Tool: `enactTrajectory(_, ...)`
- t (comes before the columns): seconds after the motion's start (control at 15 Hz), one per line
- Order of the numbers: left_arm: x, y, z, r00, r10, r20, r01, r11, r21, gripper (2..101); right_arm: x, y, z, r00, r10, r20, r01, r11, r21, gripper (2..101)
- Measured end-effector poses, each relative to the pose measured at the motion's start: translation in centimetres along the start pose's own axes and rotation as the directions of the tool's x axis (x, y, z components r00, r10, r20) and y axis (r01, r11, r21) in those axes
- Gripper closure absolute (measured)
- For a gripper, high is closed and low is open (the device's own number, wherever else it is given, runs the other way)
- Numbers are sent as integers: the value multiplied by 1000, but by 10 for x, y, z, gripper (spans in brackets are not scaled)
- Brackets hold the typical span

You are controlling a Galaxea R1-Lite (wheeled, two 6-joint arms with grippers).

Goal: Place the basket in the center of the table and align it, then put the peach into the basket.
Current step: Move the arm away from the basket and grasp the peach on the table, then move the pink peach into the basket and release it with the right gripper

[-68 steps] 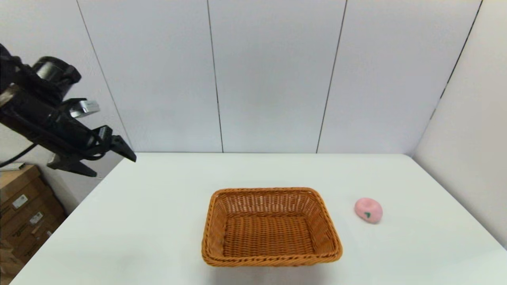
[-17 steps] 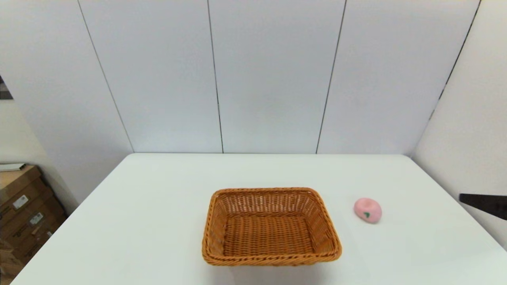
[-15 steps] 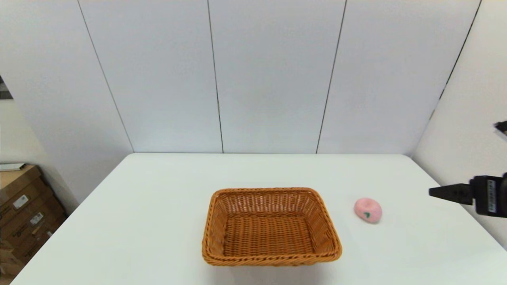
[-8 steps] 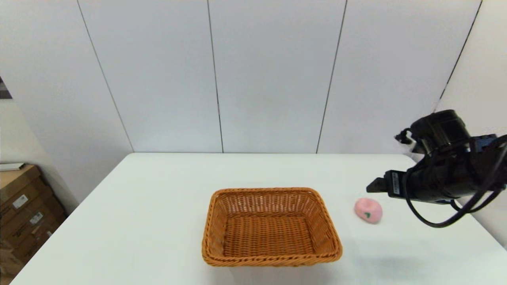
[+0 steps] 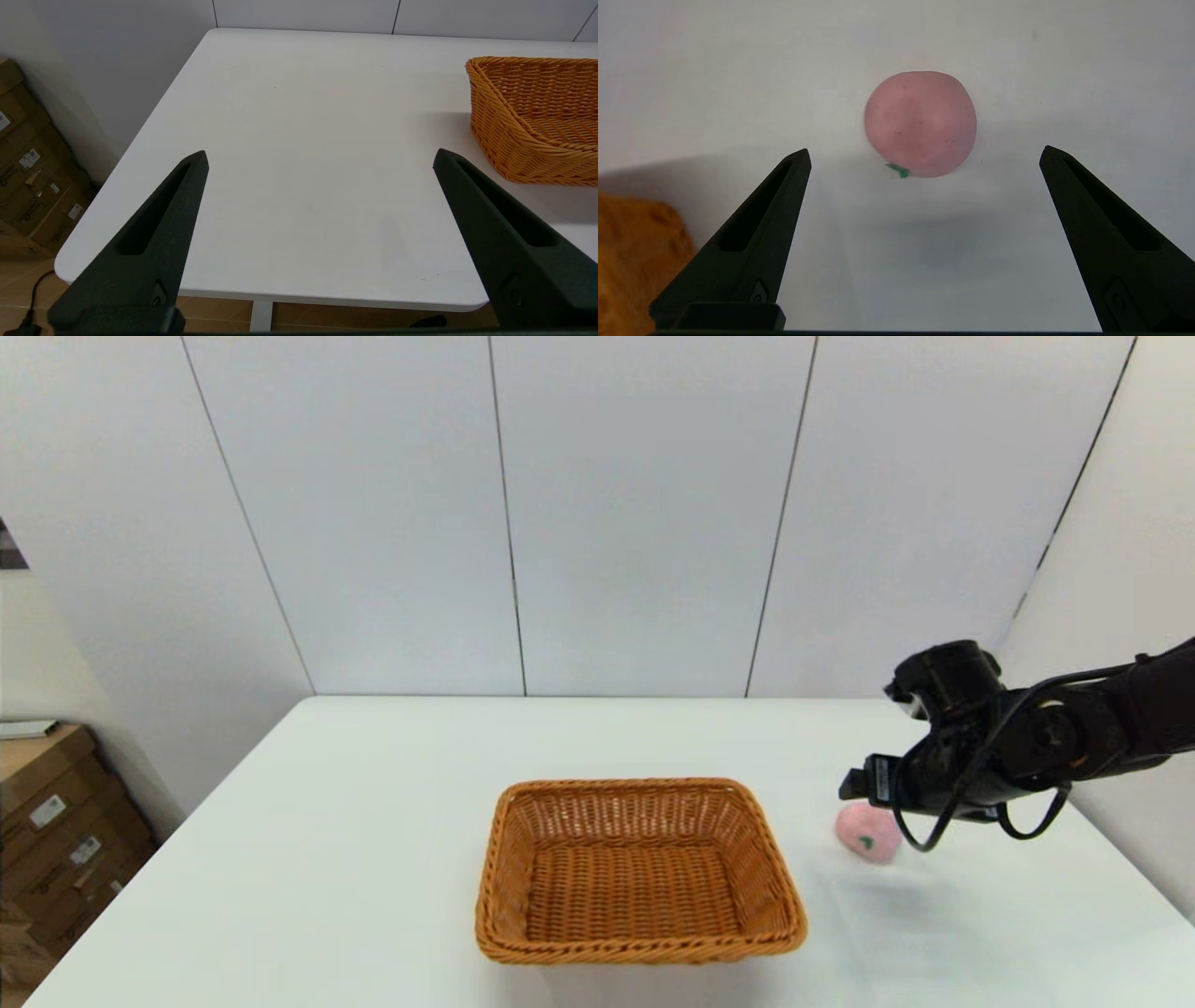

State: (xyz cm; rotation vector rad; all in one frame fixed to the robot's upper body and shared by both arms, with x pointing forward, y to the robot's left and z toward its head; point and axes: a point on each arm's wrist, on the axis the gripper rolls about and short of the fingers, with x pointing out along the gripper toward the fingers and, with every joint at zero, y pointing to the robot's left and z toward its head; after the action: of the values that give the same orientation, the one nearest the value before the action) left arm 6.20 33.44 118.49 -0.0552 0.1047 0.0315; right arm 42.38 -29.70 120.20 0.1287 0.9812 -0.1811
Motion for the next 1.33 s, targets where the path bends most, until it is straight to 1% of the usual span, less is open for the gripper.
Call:
enactTrajectory(0.2,0,0,0,1000,1,0,-1,1000,-2,54,23,1,2,999,-16,-36,17,1000,24,50)
enactTrajectory(0.33,0,0,0,1000,2,0,-2,1000,-2,54,36,3,-1,998,-25,-64,26,999,22,50)
enactTrajectory(0.4,0,0,0,1000,1,0,-1,1000,-3,54,43,4,-1,997,-27,-72,29,999,21,92)
enactTrajectory(0.47,0,0,0,1000,1,0,-1,1000,-3,54,50,5,0,997,-29,-78,31,999,21,199)
enactTrajectory(0.6,0,0,0,1000,2,0,-2,1000,-3,54,61,6,0,995,-36,-93,38,999,24,369)
enactTrajectory(0.73,0,0,0,1000,2,0,-2,1000,-3,54,71,7,-1,993,-39,-107,44,998,44,504)
enactTrajectory(0.8,0,0,0,1000,1,0,-1,1000,-3,54,75,8,-1,993,-41,-112,46,998,46,557)
enactTrajectory(0.87,0,0,0,1000,1,0,-1,1000,-3,54,78,8,-2,992,-43,-116,49,998,49,631)
enactTrajectory(0.93,0,0,0,1000,1,0,-1,1000,-3,54,80,7,-2,992,-43,-118,49,997,51,868)
enactTrajectory(1.0,0,0,0,1000,1,0,-1,1000,-3,54,79,6,-1,992,-43,-117,49,997,55,966)
enactTrajectory(1.13,0,0,0,1000,2,0,-2,1000,-3,54,71,3,3,994,-37,-103,44,997,68,966)
enactTrajectory(1.33,0,0,0,1000,1,0,-1,1000,-3,54,42,-2,15,998,-18,-52,23,996,90,966)
